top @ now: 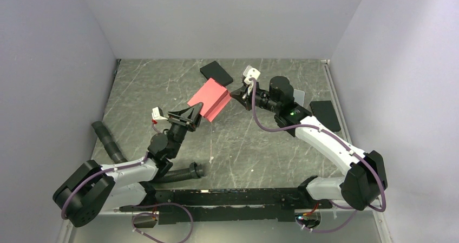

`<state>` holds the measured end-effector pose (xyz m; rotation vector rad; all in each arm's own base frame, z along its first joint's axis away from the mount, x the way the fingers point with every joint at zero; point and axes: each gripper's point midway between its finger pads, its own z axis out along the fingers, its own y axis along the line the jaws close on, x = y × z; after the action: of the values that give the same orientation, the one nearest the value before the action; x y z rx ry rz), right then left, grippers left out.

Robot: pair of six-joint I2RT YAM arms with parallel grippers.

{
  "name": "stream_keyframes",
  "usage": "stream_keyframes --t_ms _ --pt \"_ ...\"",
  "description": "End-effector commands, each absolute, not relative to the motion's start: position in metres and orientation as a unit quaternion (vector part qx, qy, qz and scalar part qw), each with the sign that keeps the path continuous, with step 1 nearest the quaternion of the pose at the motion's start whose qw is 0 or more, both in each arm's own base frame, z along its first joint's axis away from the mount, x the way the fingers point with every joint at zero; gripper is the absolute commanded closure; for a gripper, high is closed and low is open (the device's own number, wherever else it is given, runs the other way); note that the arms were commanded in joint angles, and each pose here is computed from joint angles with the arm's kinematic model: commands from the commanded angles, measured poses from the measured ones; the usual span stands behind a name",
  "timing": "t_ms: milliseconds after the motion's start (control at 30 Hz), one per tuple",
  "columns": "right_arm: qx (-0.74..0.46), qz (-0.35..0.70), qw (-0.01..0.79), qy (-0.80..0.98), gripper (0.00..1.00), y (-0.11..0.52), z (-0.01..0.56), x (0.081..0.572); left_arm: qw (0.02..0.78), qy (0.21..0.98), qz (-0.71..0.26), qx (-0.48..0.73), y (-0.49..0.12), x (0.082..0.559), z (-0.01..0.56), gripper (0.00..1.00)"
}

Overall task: Fold the paper box
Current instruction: Close the paper box.

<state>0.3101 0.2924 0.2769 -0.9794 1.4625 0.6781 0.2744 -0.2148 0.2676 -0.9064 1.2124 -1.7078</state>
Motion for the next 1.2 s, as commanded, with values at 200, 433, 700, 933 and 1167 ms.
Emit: stream_keyframes --t_ms 200,433,700,933,1167 --pt "-0.466 0.346 0.56 0.591 1.0 0.312 0.274 0.279 0.407 0.452 -0.711 -0.352 -0.214 0.265 0.293 1.0" --pt "-0.48 0.346 0.557 0.583 1.0 0.315 0.271 0.275 0.409 0.451 -0.71 -0.353 -0.213 0.266 0.295 1.0" --pt "-0.49 0.338 0.558 0.579 1.0 0.317 0.271 0.273 0.407 0.459 -0.705 -0.356 -0.215 0.267 0.291 1.0" --pt "-0.487 0.337 0.557 0.583 1.0 0.318 0.27 0.274 0.412 0.464 -0.7 -0.355 -0.214 0.267 0.291 1.0" --pt "-0.464 0.342 0.554 0.601 1.0 0.319 0.273 0.279 0.418 0.471 -0.698 -0.341 -0.217 0.266 0.292 1.0"
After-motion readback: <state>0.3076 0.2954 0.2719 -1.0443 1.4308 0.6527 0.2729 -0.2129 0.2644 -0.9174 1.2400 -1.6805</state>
